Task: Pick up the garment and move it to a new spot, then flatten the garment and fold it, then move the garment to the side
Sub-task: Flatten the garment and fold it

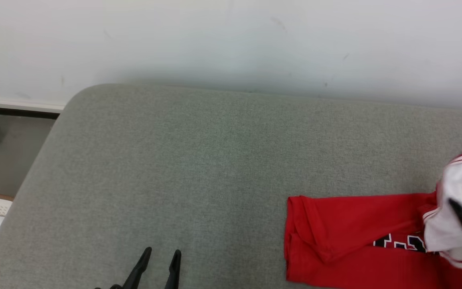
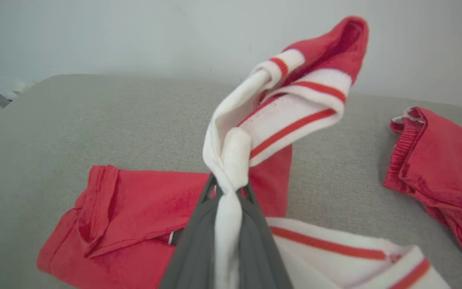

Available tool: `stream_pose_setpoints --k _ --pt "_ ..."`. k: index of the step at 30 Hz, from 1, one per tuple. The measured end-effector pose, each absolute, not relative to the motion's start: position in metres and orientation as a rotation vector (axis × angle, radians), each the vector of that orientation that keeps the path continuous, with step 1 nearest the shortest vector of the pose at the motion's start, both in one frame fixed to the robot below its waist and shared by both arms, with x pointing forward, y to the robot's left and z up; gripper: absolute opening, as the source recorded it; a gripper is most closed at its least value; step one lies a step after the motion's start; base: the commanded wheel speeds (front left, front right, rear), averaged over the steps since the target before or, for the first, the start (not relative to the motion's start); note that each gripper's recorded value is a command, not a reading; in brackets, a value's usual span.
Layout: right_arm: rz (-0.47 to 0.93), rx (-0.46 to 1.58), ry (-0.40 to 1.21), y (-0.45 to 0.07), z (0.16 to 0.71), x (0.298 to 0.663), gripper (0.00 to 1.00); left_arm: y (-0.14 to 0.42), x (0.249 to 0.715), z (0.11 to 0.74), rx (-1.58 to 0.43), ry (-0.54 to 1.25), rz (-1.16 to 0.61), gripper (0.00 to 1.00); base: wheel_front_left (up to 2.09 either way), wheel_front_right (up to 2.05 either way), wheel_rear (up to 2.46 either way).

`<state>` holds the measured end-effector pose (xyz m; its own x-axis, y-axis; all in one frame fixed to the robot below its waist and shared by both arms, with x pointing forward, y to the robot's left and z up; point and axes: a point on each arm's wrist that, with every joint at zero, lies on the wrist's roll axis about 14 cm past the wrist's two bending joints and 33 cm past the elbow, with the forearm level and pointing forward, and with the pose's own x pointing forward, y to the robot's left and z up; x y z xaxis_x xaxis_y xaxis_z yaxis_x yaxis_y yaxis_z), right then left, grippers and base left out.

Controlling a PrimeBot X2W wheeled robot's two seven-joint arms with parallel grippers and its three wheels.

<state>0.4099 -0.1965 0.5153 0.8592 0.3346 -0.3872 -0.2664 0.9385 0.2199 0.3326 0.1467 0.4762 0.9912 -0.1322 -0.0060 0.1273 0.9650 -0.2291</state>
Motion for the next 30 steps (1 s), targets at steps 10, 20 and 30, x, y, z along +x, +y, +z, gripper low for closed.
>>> stream_pose_setpoints --k 10,20,30 --pt "0.491 0.291 0.502 -0.089 0.474 0.381 0.00 0.145 0.332 0.477 -0.231 0.018 -0.133 1.00 0.00 0.00 0.00" --pt "0.485 0.357 0.509 -0.040 0.447 0.382 0.00 0.140 0.332 0.475 -0.237 0.025 -0.144 1.00 0.00 0.00 0.00" --pt "0.505 0.395 0.483 -0.024 0.444 0.392 0.00 0.139 0.331 0.471 -0.240 0.041 -0.141 1.00 0.00 0.00 0.00"
